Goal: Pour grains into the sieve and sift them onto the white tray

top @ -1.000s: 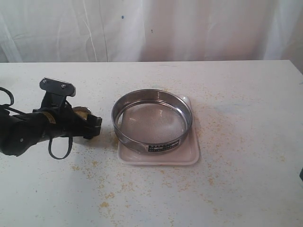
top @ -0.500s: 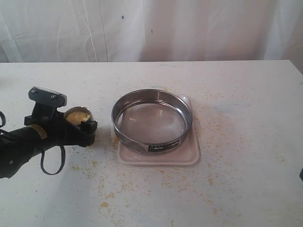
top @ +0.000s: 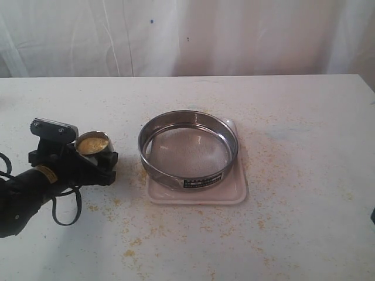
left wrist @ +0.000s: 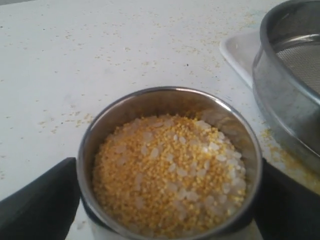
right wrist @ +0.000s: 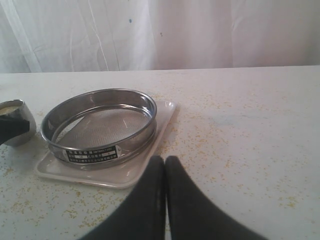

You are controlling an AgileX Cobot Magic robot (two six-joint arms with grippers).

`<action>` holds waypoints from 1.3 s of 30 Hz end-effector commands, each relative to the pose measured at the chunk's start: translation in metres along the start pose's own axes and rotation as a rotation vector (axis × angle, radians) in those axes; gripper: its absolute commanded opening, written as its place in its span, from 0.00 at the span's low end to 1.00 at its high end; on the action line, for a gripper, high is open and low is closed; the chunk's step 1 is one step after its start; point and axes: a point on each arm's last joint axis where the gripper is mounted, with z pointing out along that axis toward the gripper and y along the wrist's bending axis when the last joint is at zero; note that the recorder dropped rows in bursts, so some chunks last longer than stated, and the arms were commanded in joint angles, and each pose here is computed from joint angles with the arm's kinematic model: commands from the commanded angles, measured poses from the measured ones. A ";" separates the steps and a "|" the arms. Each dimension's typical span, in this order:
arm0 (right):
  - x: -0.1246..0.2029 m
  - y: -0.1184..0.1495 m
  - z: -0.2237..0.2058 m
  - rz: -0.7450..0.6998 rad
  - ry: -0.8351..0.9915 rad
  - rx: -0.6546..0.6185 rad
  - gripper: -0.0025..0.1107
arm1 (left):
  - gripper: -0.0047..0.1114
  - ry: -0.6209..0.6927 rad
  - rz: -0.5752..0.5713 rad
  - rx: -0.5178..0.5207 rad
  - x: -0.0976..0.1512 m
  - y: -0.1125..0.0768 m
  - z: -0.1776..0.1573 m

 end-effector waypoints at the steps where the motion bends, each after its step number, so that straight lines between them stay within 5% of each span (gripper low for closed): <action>1: 0.002 0.000 0.000 -0.009 0.003 0.004 0.02 | 0.80 -0.023 -0.012 -0.025 0.006 0.001 0.001; 39: 0.002 0.000 0.000 -0.009 0.003 0.004 0.02 | 0.80 -0.049 -0.018 -0.052 0.004 0.002 0.026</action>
